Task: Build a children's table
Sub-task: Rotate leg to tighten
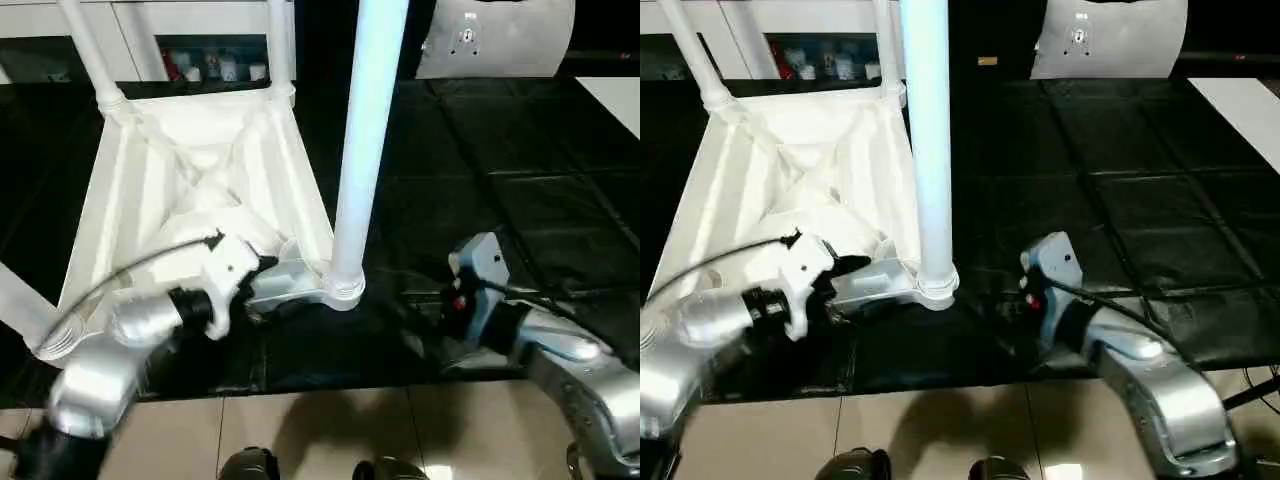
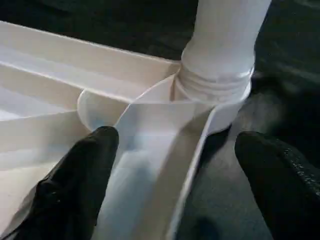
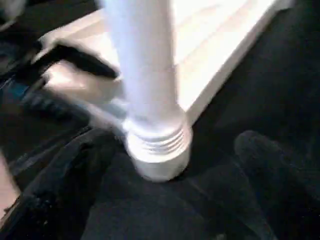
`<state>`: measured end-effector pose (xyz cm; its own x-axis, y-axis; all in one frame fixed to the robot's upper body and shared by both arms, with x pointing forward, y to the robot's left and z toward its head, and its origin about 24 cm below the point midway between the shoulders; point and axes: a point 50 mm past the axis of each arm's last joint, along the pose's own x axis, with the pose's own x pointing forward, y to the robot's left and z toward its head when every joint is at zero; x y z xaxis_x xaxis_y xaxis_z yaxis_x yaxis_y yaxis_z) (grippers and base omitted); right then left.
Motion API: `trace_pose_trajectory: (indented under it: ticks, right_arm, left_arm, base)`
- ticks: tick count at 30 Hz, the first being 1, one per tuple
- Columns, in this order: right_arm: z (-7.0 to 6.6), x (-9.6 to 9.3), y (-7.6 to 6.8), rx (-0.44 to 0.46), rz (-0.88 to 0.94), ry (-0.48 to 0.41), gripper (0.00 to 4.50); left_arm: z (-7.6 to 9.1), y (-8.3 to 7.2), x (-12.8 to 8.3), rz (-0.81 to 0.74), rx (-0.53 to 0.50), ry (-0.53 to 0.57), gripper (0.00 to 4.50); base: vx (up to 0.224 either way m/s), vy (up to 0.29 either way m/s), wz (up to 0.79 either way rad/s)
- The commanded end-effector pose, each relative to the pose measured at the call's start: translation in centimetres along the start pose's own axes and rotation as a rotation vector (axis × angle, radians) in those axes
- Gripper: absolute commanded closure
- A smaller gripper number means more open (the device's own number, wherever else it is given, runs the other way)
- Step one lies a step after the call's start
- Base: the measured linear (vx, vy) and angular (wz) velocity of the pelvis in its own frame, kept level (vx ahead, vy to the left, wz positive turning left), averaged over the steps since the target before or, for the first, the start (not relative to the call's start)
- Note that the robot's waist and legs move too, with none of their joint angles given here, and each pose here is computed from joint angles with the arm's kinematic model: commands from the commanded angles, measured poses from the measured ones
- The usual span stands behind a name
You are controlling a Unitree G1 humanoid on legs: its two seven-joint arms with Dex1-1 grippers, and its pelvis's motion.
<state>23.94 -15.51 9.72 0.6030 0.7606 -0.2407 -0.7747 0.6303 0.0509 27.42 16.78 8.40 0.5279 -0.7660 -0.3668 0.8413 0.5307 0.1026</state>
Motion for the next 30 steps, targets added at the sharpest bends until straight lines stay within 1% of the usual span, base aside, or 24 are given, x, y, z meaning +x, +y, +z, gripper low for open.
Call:
trace_pose_trajectory:
  ticks: [1,3,4,7,9,10,11,13,14,18,20,23,25,26,30]
  right_arm:
    - [-0.1,0.0,0.2,0.001,0.042,-0.007,0.0]
    - [-0.1,0.0,0.0,-0.008,0.045,-0.003,0.0]
    - [-0.1,0.0,-0.1,-0.021,0.054,0.002,0.0]
    - [-0.1,-0.1,-0.3,-0.053,0.046,0.008,0.0]
    - [-0.3,-0.2,-0.4,-0.061,0.045,0.016,0.0]
    - [-0.3,-0.3,-0.4,-0.062,0.046,0.017,0.0]
    - [-0.3,-0.3,-0.4,-0.064,0.048,0.016,0.0]
    - [-0.3,-0.4,-0.4,-0.064,0.046,0.015,0.0]
    - [-0.3,-0.4,-0.4,-0.062,0.043,0.015,0.0]
    - [-0.3,-0.4,-0.5,-0.052,0.025,0.011,0.0]
    - [-0.3,-0.3,-0.6,-0.054,0.022,0.01,0.0]
    - [-0.4,-0.2,-0.7,-0.054,0.019,0.009,0.0]
    - [-0.4,-0.2,-0.7,-0.056,0.019,0.011,0.0]
    - [-0.4,-0.1,-0.7,-0.058,0.021,0.013,0.0]
    - [-0.4,-0.1,-0.7,-0.056,0.019,0.012,0.0]
  left_arm:
    - [-0.3,0.0,0.1,-0.071,0.003,0.006,0.65]
    - [-0.4,0.2,0.3,-0.123,0.0,0.021,0.7]
    - [-0.4,0.4,0.6,-0.165,-0.001,0.031,1.0]
    - [-0.4,0.7,1.1,-0.2,0.01,0.05,1.12]
    - [-0.6,0.8,1.7,-0.219,0.03,0.06,1.34]
    - [-0.6,0.9,1.7,-0.219,0.031,0.06,1.49]
    - [-0.7,0.9,1.9,-0.217,0.025,0.064,1.49]
    - [-0.8,0.9,2.1,-0.213,0.026,0.078,1.73]
    - [-1.0,1.0,2.1,-0.21,0.027,0.086,1.73]
    - [-1.4,1.4,2.3,-0.184,0.009,0.121,2.12]
    - [-1.4,1.5,2.3,-0.185,0.008,0.122,2.19]
    - [-1.3,1.6,2.4,-0.192,0.003,0.113,2.46]
    - [-1.2,1.6,2.5,-0.201,0.007,0.114,2.51]
    - [-1.2,1.5,2.6,-0.207,0.01,0.117,2.76]
    - [-1.3,1.3,2.7,-0.229,0.023,0.135,2.91]
  base:
    - [0.0,0.0,0.0]
    - [0.0,0.0,0.0]
    - [0.0,0.0,0.0]
    - [0.0,0.0,0.0]
    - [0.0,0.0,0.0]
    - [0.0,0.0,0.0]
    - [0.0,0.0,0.0]
    - [0.0,0.0,0.0]
    - [0.0,0.0,0.0]
    - [0.0,0.0,0.0]
    - [0.0,0.0,0.0]
    - [0.0,0.0,0.0]
    - [0.0,0.0,0.0]
    - [0.0,0.0,0.0]
    - [0.0,0.0,0.0]
